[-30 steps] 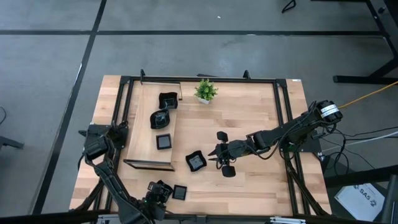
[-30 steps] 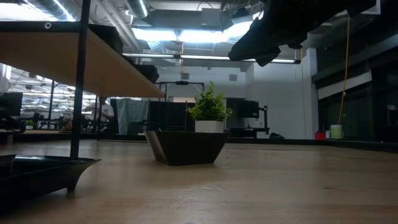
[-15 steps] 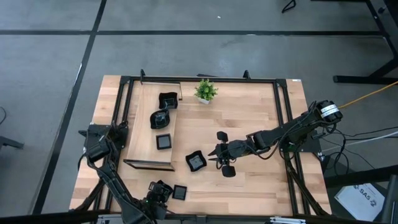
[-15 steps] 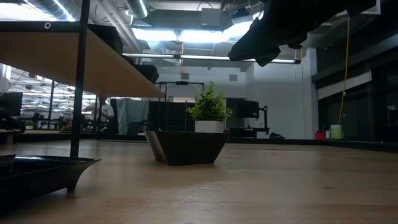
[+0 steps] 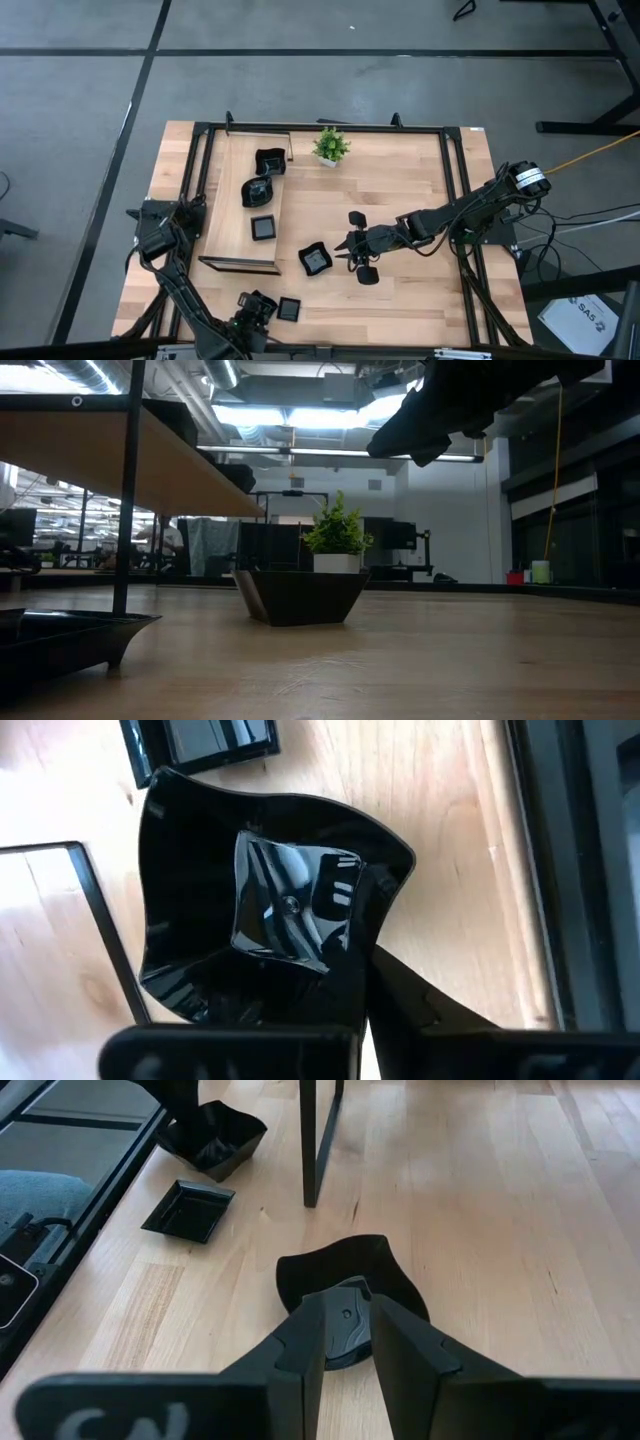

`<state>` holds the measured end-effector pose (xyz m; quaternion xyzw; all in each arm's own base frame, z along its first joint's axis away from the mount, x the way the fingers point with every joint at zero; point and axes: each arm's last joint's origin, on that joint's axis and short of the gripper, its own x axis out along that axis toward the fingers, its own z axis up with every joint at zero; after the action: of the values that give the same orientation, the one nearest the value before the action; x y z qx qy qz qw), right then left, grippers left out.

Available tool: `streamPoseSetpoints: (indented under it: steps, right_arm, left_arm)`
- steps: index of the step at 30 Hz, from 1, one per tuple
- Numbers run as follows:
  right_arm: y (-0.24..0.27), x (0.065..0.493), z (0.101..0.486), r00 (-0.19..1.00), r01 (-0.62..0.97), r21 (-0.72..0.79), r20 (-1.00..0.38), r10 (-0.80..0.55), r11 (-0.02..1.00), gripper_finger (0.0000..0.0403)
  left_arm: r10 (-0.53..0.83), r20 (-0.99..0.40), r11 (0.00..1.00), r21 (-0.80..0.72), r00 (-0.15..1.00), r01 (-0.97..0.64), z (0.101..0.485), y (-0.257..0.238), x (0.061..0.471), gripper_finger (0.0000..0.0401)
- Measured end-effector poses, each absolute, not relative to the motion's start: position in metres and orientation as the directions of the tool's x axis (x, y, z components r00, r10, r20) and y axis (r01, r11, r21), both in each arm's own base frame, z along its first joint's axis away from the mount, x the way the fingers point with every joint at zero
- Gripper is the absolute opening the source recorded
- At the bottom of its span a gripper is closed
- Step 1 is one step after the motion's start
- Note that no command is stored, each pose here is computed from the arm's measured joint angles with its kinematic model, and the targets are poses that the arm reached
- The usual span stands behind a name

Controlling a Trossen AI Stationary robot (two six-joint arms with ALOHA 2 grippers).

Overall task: Pick & Place Mini shaped plates
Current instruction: Stack the black distorted square plate on top of the black distorted square plate on the shelf

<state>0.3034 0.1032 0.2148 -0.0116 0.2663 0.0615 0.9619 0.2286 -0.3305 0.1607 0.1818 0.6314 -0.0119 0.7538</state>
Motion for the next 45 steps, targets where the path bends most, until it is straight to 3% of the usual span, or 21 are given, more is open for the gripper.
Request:
streamPoseSetpoints:
  steps: [28, 45]
  right_arm:
    - [0.103, 0.303, 0.215, 0.850, -0.136, -0.009, -0.514, 0.112, 0.991, 0.0083]
    - [0.103, 0.303, 0.215, 0.850, -0.135, -0.008, -0.514, 0.112, 0.991, 0.0083]
  left_arm:
    - [-0.022, -0.916, 0.989, 0.038, 0.400, 0.140, 0.277, -0.302, 0.205, 0.0002]
    - [-0.055, -0.761, 0.965, 0.125, 0.647, 0.229, 0.353, -0.258, 0.183, 0.0002]
